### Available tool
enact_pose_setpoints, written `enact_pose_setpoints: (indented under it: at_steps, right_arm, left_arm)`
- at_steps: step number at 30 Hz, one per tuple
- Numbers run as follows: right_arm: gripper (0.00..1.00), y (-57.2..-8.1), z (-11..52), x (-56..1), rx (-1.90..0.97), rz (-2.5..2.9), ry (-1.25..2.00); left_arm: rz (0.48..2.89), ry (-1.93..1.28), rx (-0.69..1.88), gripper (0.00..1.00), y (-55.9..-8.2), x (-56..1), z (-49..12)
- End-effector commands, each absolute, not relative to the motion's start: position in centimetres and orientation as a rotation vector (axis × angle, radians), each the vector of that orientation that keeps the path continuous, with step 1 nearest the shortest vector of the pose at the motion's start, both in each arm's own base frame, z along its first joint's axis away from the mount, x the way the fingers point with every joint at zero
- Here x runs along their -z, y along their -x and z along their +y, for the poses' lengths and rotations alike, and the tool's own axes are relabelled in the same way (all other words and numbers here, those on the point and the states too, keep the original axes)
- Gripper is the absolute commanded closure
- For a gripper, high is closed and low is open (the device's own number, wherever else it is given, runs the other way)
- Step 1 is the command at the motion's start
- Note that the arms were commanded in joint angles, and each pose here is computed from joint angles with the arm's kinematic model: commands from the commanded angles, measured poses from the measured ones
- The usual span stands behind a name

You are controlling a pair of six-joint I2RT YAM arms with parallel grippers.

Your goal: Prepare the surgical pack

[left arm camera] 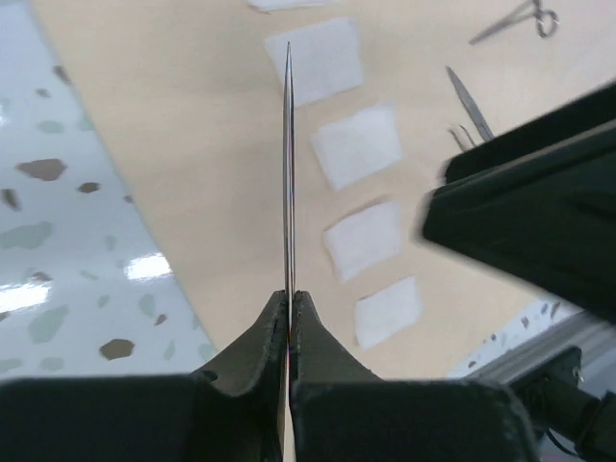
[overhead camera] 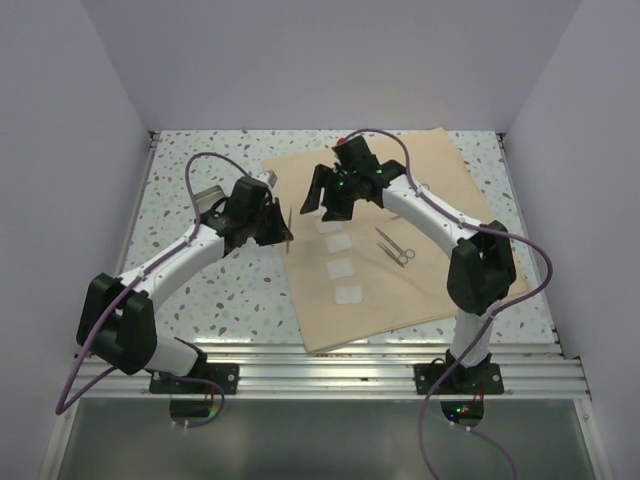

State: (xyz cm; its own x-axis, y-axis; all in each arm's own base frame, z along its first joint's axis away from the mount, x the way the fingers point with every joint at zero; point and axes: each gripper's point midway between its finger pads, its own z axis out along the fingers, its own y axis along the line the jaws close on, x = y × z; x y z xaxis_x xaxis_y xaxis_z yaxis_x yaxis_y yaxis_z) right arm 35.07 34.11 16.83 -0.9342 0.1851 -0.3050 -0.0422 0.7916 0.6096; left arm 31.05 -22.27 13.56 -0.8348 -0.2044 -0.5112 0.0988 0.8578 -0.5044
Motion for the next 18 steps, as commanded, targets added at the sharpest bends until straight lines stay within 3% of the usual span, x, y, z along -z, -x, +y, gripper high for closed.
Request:
enact_pose_setpoints:
  at_steps: [1, 5, 8, 18]
  right_arm:
    - [0.33, -38.6, 27.5, -19.3, -0.75, 2.563, -0.106]
    - [0.32, -38.8, 21.3, -18.4, -0.507, 2.609, 0.022]
    - [0.33, -37.7, 19.3, -17.9, -0.388, 2.626, 0.083]
    - [0.33, -36.1, 17.0, -16.0, -0.275, 2.68, 0.121]
  left_arm:
    - [2.454, 0.218, 0.468, 1.0, -33.0, -14.2, -17.0]
    - [2.483, 0.5, 0.232, 1.0, -34.7, -12.5, -8.2]
    - [2.457, 0.605, 0.13, 1.0, -36.8, -12.3, -4.9]
    - [2.559, 0.759, -0.036, 1.0, -41.4, -6.6, -1.6]
